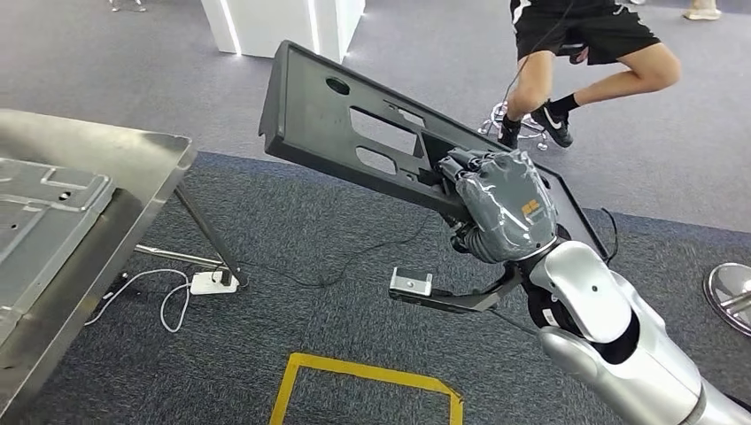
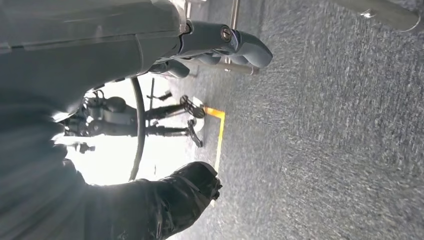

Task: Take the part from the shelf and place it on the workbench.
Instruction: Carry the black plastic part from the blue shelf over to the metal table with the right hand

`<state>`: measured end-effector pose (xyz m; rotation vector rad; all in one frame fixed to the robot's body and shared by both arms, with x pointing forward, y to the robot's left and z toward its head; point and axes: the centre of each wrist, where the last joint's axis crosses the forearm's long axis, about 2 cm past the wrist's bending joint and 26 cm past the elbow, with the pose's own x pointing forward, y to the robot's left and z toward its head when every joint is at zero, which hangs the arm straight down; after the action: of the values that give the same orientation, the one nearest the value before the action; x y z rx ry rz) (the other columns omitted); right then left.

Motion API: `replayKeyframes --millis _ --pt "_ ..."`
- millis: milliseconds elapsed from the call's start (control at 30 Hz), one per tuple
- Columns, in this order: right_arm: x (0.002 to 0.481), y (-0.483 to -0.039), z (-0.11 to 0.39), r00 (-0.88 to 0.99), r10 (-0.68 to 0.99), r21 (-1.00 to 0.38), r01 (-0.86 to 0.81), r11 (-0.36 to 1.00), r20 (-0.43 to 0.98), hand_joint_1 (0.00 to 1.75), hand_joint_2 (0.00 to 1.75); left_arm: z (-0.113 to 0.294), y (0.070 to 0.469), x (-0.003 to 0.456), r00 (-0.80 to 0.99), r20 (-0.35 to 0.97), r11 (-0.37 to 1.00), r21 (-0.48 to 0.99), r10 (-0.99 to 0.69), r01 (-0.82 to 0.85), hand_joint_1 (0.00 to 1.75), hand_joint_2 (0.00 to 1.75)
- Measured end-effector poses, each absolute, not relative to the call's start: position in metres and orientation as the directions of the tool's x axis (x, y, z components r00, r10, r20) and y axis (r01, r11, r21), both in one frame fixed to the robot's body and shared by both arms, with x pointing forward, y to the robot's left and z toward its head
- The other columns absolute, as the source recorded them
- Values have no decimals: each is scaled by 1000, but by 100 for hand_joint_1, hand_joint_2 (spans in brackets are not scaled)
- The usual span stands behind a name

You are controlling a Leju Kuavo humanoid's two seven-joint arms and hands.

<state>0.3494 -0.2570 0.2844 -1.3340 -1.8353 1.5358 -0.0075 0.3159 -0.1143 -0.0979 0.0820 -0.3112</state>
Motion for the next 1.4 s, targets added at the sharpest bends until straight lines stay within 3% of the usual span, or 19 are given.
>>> replayKeyframes --millis 1000,1200,1400 --pt "335 -255 260 -458 848 -916 394 -74 -266 175 175 -114 323 -9 949 -72 949 -100 -307 299 0 175" --pt "334 -268 263 -417 842 -891 427 -152 -344 175 175 -114 323 -11 947 -89 949 -103 -308 299 0 175" --pt "344 -286 277 -428 765 -866 370 -338 -481 175 175 -114 328 -10 947 -88 949 -98 -308 299 0 175"
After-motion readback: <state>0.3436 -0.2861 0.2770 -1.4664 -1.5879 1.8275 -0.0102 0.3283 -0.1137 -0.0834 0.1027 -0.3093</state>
